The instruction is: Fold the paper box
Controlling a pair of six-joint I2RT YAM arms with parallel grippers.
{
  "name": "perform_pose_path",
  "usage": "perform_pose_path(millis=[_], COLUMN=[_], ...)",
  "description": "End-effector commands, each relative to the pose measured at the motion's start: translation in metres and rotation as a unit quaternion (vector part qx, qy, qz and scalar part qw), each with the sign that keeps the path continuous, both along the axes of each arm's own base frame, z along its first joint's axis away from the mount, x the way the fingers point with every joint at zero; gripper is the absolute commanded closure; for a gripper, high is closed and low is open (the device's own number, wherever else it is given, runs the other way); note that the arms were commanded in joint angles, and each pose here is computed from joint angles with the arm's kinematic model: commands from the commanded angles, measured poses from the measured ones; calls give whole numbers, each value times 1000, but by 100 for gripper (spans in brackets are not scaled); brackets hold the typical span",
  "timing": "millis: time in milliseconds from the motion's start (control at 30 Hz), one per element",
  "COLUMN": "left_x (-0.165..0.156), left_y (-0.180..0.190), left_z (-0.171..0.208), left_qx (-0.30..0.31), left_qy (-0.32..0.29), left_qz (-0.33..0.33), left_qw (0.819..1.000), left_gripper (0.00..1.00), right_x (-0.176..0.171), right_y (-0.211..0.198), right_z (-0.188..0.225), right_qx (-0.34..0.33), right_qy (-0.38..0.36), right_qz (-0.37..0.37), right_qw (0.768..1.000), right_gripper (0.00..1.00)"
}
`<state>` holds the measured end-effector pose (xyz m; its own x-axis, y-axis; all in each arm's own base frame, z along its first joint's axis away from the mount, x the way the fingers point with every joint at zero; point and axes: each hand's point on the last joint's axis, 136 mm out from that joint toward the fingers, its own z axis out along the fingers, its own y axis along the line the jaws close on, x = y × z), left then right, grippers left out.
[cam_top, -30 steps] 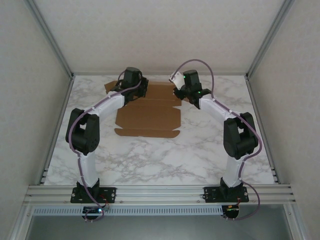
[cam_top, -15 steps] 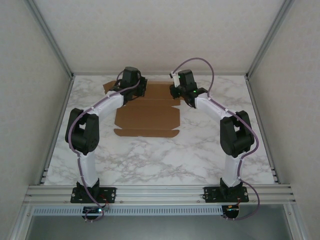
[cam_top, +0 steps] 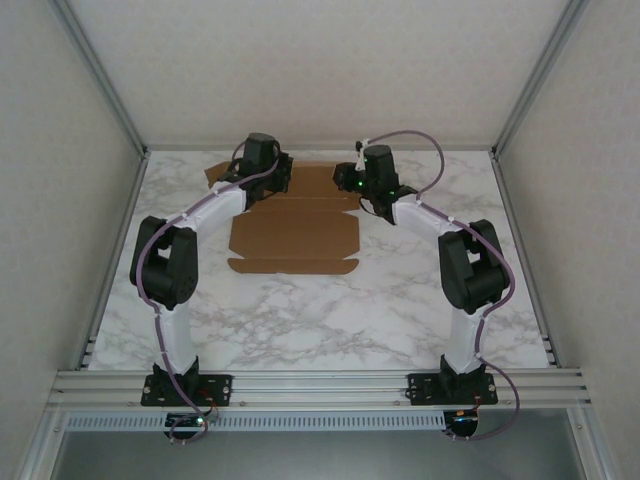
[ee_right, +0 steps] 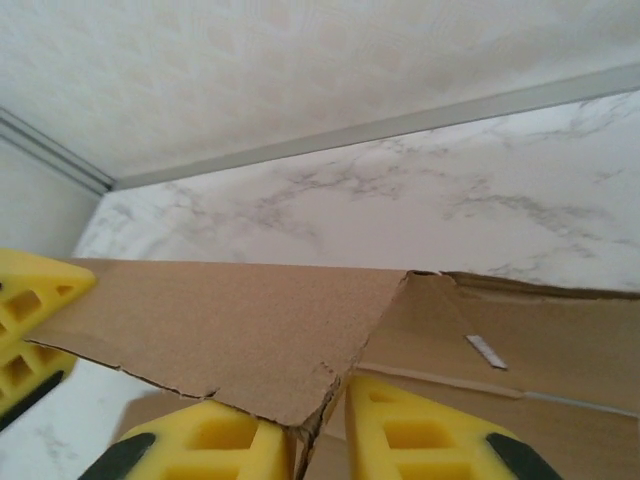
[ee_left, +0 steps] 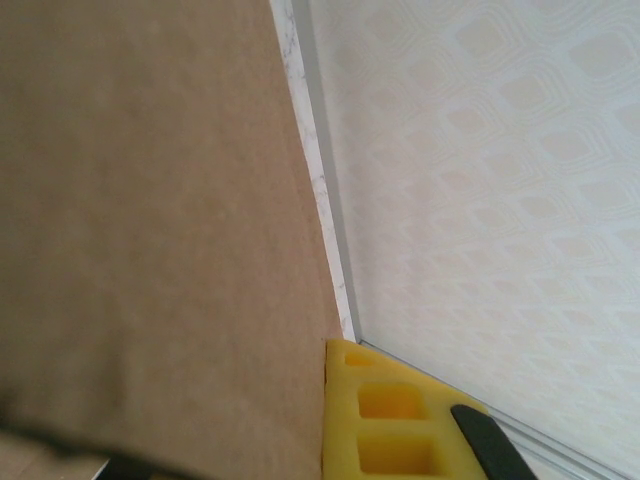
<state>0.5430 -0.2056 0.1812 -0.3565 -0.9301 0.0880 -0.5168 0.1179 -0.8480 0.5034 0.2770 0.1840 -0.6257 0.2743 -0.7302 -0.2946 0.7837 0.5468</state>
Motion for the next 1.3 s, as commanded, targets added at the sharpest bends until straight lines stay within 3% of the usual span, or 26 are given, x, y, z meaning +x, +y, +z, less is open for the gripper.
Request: perform_pose_path(millis=[0, 167, 300, 433, 533, 667, 800, 933, 1033, 1267], left_x=[-16, -17, -16, -8, 3, 19, 33, 48, 53, 55], left_y=[-2, 2, 10, 18, 21, 26, 31, 36, 37, 37], left_z=[-36, -37, -39, -45, -44, -46, -58, -67, -69, -70], left_qx=[4, 13, 25, 35, 39, 39, 33, 33, 29, 25], left_qy=[58, 59, 62, 67, 67, 75, 98, 111, 110, 109], left_qz=[-11, -7, 1, 7, 11, 21, 29, 35, 38, 38], left_qw=[998, 998, 998, 997, 997, 996, 994, 993, 993, 993], left_gripper=[100, 100, 100, 100, 100, 100, 100, 100, 100, 100], right_x=[6, 1, -22, -40, -49, -58, -53, -47, -37, -33], right_y=[7, 0, -17, -49, -65, -72, -75, -63, -53, -43], right_z=[22, 26, 26, 22, 17, -12, -32, -61, -77, -113], right_qx=[101, 104, 3, -66, -88, -143, -145, -139, -146, -166], right_qy=[-8, -3, -8, -15, 14, 111, 142, 239, 278, 332], right_qz=[2, 10, 28, -1, -18, -5, -27, -12, -6, -16], right_qw=[995, 994, 1000, 998, 996, 983, 979, 961, 949, 928], right_gripper=[80, 76, 59, 50, 49, 54, 61, 63, 62, 48])
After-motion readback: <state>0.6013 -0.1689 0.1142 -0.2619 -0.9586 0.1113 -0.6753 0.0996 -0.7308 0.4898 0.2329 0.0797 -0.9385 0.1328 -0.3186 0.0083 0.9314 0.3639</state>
